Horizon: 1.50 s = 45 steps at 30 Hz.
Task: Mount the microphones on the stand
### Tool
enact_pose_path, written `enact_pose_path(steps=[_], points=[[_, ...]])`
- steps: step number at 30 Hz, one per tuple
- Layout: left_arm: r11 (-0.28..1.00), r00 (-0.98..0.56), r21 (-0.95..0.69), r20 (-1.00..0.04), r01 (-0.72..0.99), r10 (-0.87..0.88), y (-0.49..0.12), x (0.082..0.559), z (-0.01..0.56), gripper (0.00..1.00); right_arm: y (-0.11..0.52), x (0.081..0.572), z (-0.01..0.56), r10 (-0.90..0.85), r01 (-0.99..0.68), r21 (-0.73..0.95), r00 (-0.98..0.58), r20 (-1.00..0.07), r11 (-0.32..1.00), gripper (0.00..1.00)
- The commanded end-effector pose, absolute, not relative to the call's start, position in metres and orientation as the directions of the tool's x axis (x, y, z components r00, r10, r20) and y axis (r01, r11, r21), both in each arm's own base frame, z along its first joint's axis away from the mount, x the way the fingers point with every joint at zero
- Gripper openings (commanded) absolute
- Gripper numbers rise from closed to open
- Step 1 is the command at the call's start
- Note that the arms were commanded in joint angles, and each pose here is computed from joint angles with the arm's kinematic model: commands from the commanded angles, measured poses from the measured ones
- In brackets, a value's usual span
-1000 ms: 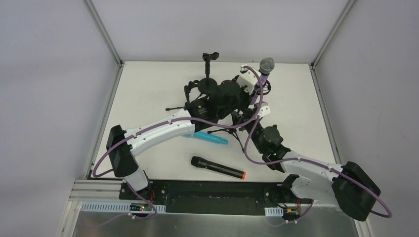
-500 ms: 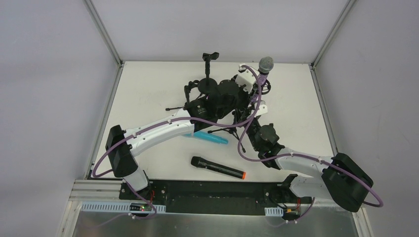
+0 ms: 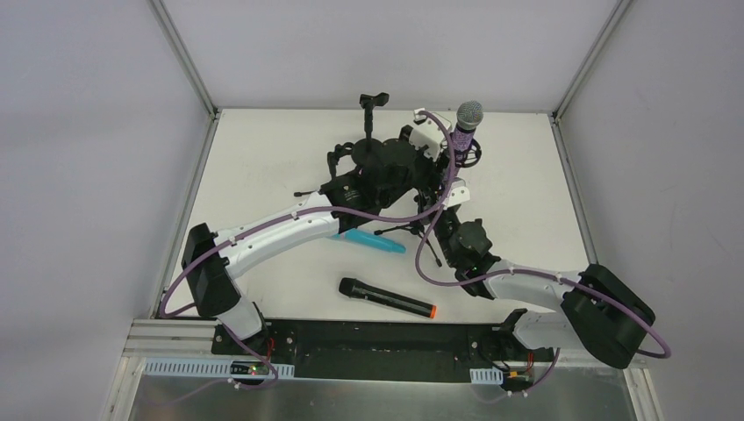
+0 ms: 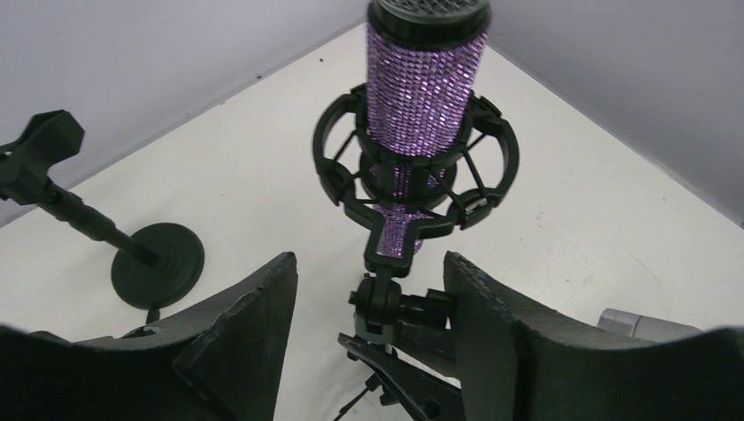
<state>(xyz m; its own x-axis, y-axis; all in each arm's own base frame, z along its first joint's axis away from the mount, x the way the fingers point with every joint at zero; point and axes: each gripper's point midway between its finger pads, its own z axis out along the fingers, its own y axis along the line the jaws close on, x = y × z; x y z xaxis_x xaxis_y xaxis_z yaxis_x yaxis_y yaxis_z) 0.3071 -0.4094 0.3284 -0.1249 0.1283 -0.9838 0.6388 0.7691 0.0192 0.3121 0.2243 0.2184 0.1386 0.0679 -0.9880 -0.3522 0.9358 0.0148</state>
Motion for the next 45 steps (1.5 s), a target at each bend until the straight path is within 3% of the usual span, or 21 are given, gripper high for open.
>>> enact_pose_path(steps=[1,3,9,12,21,26,34,45], points=[[0.749,-0.047,-0.051,-0.999,0.661,-0.026,-0.401,0.297,0.389,0.64,0.217,0.322,0.251,0.103,-0.29,0.029,0.241,-0.965,0.957,0.0],[0.739,-0.031,-0.044,-0.999,0.672,-0.031,-0.4,0.294,0.393,0.67,0.215,0.324,0.248,0.096,-0.277,0.025,0.247,-0.964,0.961,0.0],[0.728,0.005,-0.028,-0.999,0.685,-0.043,-0.388,0.285,0.407,0.92,0.208,0.329,0.245,0.07,-0.239,0.008,0.255,-0.964,0.971,0.0],[0.746,0.01,-0.004,-1.0,0.666,-0.014,-0.377,0.284,0.396,0.97,0.203,0.334,0.244,0.087,-0.232,0.028,0.249,-0.964,0.972,0.0],[0.711,-0.067,0.021,-0.993,0.703,0.095,-0.356,0.261,0.306,0.93,0.184,0.35,0.236,0.098,-0.195,0.059,0.199,-0.975,0.979,0.0],[0.685,-0.098,0.022,-0.986,0.728,0.136,-0.352,0.25,0.276,0.97,0.172,0.36,0.239,0.097,-0.16,0.065,0.199,-0.975,0.985,0.0],[0.633,-0.123,0.05,-0.966,0.773,0.227,-0.366,0.239,0.255,0.99,0.15,0.38,0.246,0.052,-0.094,0.033,0.205,-0.977,0.995,0.0],[0.619,-0.134,0.028,-0.968,0.785,0.214,-0.367,0.231,0.259,0.98,0.117,0.397,0.238,-0.017,0.028,-0.012,0.183,-0.983,1.0,0.0]])
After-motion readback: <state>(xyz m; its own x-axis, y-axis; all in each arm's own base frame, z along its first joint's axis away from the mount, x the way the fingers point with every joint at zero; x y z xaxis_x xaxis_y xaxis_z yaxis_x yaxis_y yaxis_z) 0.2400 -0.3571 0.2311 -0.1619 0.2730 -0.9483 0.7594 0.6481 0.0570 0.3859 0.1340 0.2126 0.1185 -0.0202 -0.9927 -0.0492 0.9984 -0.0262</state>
